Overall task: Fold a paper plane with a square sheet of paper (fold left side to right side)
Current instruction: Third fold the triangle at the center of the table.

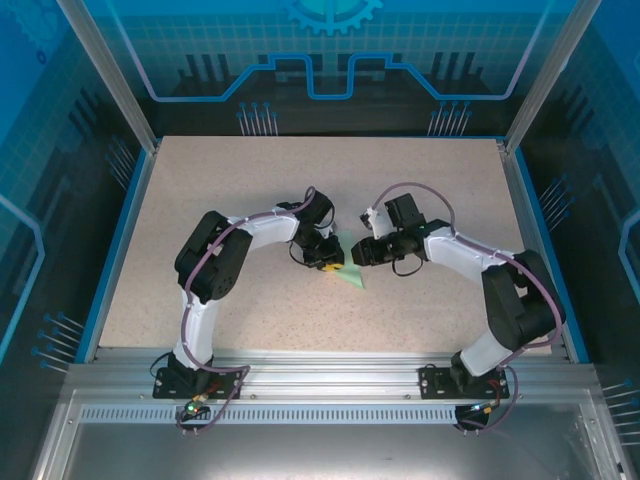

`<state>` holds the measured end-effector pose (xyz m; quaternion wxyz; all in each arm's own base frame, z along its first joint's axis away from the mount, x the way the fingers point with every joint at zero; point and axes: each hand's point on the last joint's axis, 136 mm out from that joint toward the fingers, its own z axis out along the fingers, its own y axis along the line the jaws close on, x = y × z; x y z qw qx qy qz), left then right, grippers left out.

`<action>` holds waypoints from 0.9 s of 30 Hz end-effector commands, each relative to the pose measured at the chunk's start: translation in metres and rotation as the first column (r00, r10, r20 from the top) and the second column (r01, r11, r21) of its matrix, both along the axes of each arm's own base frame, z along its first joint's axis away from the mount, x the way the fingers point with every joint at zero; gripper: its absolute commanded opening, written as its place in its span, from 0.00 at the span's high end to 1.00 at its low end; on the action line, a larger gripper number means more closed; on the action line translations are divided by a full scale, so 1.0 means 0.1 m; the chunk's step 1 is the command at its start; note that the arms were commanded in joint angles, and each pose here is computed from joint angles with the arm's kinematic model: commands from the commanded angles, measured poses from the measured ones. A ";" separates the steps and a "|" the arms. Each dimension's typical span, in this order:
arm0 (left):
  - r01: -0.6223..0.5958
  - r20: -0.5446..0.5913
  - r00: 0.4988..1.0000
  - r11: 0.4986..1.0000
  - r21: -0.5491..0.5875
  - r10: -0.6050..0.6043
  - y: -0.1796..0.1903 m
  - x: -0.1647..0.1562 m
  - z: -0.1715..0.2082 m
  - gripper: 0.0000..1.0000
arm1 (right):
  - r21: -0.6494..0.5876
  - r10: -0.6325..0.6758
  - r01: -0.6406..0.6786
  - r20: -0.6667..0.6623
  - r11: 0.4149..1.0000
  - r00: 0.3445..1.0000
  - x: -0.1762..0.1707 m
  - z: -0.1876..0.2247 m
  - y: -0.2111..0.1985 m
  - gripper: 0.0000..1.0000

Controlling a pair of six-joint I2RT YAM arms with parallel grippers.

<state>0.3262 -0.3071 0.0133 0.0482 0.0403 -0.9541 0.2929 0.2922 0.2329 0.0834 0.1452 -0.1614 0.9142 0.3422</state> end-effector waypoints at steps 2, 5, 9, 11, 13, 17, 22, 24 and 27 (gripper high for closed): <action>0.006 -0.077 0.997 0.992 0.127 0.004 0.15 -0.23 -0.44 0.81 | 0.112 0.080 -0.062 -0.164 0.992 0.983 -0.36 -0.07 0.24 0.75; 0.006 -0.075 0.997 0.991 0.132 0.004 0.16 -0.23 -0.44 0.82 | 0.075 0.083 -0.070 -0.190 0.995 0.978 -0.37 -0.21 0.29 0.76; 0.004 -0.075 0.997 0.991 0.131 0.006 0.15 -0.22 -0.44 0.82 | 0.028 0.066 -0.061 -0.218 0.998 0.974 -0.35 -0.37 0.27 0.76; 0.007 -0.073 0.997 0.991 0.131 0.003 0.14 -0.21 -0.43 0.82 | 0.000 0.059 -0.061 -0.233 0.998 0.971 -0.36 -0.43 0.24 0.77; 0.006 -0.073 0.997 0.991 0.136 0.004 0.15 -0.21 -0.43 0.82 | -0.032 0.049 -0.059 -0.246 0.998 0.968 -0.38 -0.50 0.20 0.77; 0.007 -0.072 0.997 0.990 0.138 0.003 0.16 -0.21 -0.43 0.82 | -0.096 0.019 -0.045 -0.257 0.994 0.966 -0.39 -0.60 0.10 0.77; 0.009 -0.068 0.998 0.989 0.145 0.000 0.17 -0.21 -0.43 0.82 | -0.135 -0.004 -0.036 -0.283 0.990 0.959 -0.40 -0.71 0.05 0.78; 0.011 -0.069 0.998 0.989 0.148 -0.001 0.17 -0.21 -0.44 0.82 | -0.155 -0.022 -0.024 -0.291 0.988 0.956 -0.40 -0.75 0.02 0.78; 0.011 -0.069 0.998 0.989 0.150 -0.001 0.17 -0.20 -0.43 0.83 | -0.155 -0.033 -0.013 -0.292 0.988 0.956 -0.39 -0.74 0.00 0.79</action>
